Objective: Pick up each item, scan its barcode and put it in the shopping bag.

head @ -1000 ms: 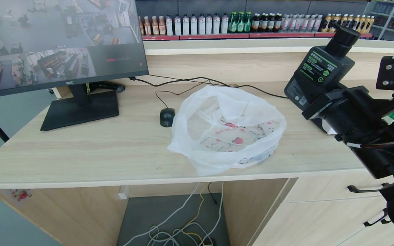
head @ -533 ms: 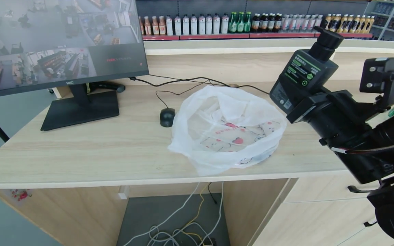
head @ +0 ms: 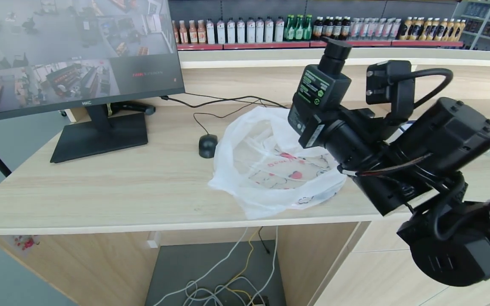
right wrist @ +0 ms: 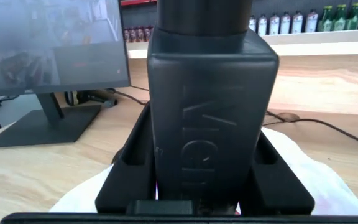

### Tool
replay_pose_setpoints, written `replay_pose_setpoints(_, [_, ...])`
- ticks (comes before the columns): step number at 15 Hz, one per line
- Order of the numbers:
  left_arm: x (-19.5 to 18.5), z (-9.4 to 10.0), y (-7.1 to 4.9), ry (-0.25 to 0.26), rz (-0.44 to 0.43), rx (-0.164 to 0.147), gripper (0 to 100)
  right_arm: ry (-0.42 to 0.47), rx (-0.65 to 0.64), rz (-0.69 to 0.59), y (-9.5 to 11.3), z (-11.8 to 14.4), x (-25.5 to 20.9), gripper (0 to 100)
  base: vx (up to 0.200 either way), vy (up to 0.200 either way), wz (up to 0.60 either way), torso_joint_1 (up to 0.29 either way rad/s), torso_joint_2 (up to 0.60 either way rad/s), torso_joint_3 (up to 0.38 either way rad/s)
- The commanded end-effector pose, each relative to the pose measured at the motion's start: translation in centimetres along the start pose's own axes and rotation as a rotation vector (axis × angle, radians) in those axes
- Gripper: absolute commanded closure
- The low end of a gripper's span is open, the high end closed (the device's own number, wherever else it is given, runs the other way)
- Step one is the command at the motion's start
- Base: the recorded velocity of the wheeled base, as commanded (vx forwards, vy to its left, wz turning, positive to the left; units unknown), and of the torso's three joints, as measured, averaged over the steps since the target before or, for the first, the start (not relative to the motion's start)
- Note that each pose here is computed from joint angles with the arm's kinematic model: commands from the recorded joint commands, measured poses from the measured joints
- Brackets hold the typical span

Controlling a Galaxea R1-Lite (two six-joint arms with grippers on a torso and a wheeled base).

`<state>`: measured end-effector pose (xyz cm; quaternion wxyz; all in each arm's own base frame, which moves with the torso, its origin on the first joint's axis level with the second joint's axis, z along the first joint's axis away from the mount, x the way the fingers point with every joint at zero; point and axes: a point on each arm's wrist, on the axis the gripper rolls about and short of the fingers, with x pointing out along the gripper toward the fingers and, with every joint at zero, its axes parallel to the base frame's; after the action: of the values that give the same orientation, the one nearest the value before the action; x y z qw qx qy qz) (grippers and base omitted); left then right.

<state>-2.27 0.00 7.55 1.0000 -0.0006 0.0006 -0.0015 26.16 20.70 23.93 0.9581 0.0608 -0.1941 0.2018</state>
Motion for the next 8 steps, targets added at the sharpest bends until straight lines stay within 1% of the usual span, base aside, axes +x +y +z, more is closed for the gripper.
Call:
replay_pose_setpoints(1, [0.0,0.0,0.0,0.0,0.0,0.0,0,0.01,-0.015,0.0,1.4,-1.0,2.1,100,0.0,0.0,0.0,0.0,0.0,0.0])
replay_pose_setpoints(2, [0.0,0.0,0.0,0.0,0.0,0.0,0,0.005,-0.029,-0.023,1.9,-1.6,2.9,100,0.0,0.0,0.0,0.0,0.0,0.0])
replay_pose_setpoints(3, [0.0,0.0,0.0,0.0,0.0,0.0,0,0.007,-0.025,-0.018,2.6,-1.9,3.1,100,0.0,0.0,0.0,0.0,0.0,0.0])
replay_pose_setpoints(5, [0.0,0.0,0.0,0.0,0.0,0.0,0,0.04,-0.046,-0.027,3.0,-3.4,3.3,100,0.0,0.0,0.0,0.0,0.0,0.0])
replay_pose_setpoints(7, [0.0,0.0,0.0,0.0,0.0,0.0,0,0.069,-0.054,-0.03,4.3,-4.7,3.2,100,0.0,0.0,0.0,0.0,0.0,0.0])
replay_pose_setpoints(8, [0.0,0.0,0.0,0.0,0.0,0.0,0,0.081,-0.056,-0.048,4.6,-5.4,3.4,100,0.0,0.0,0.0,0.0,0.0,0.0])
